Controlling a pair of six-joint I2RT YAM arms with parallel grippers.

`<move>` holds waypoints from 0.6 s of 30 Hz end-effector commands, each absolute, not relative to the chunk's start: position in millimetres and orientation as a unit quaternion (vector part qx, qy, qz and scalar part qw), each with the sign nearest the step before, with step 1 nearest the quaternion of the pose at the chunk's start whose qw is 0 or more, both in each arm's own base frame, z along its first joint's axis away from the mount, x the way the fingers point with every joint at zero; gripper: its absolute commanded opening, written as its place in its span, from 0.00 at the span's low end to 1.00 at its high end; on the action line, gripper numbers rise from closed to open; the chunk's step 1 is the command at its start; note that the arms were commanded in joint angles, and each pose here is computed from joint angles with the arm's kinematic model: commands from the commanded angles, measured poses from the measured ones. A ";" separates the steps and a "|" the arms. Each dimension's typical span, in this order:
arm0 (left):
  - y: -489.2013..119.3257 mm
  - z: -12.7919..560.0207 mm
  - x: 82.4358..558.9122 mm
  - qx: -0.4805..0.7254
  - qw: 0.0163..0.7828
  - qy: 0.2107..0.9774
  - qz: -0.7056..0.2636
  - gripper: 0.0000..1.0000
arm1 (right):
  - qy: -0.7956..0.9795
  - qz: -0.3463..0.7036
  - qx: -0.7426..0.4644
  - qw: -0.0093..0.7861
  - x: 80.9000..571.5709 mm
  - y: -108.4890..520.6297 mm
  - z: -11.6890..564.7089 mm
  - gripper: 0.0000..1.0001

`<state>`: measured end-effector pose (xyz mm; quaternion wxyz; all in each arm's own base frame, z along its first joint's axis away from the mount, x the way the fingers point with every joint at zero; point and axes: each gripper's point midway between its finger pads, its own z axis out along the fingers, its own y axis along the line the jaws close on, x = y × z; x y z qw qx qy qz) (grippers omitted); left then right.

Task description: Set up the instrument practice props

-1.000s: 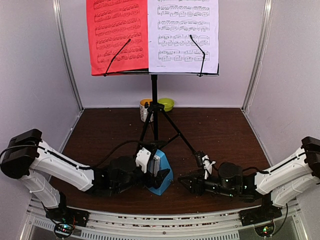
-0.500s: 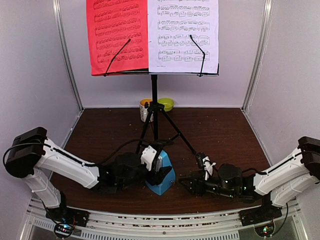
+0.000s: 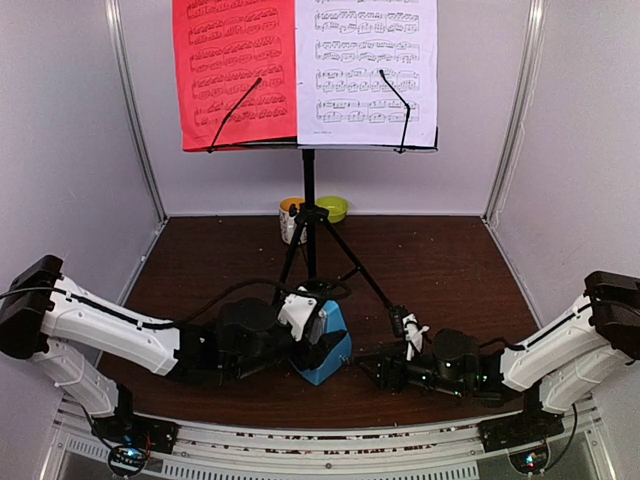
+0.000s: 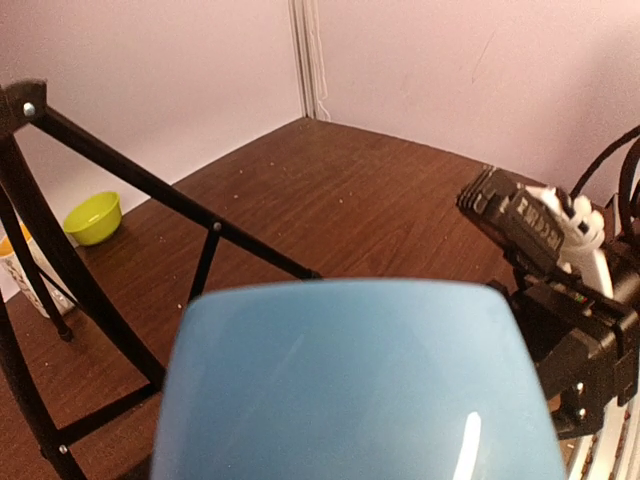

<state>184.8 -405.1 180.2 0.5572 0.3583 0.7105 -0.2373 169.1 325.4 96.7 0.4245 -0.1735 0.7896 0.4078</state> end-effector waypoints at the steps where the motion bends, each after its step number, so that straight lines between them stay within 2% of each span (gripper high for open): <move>1: -409.0 265.5 188.7 0.305 0.628 0.658 -0.283 0.27 | 0.756 0.458 -0.177 0.434 164.8 340.0 123.3 0.60; 8: -409.8 277.9 185.3 0.307 0.635 0.649 -0.286 0.25 | 0.752 0.462 -0.192 0.430 161.0 350.3 129.2 0.58; 18: -411.9 286.6 180.0 0.309 0.640 0.640 -0.292 0.22 | 0.768 0.433 -0.177 0.438 173.5 352.6 129.7 0.42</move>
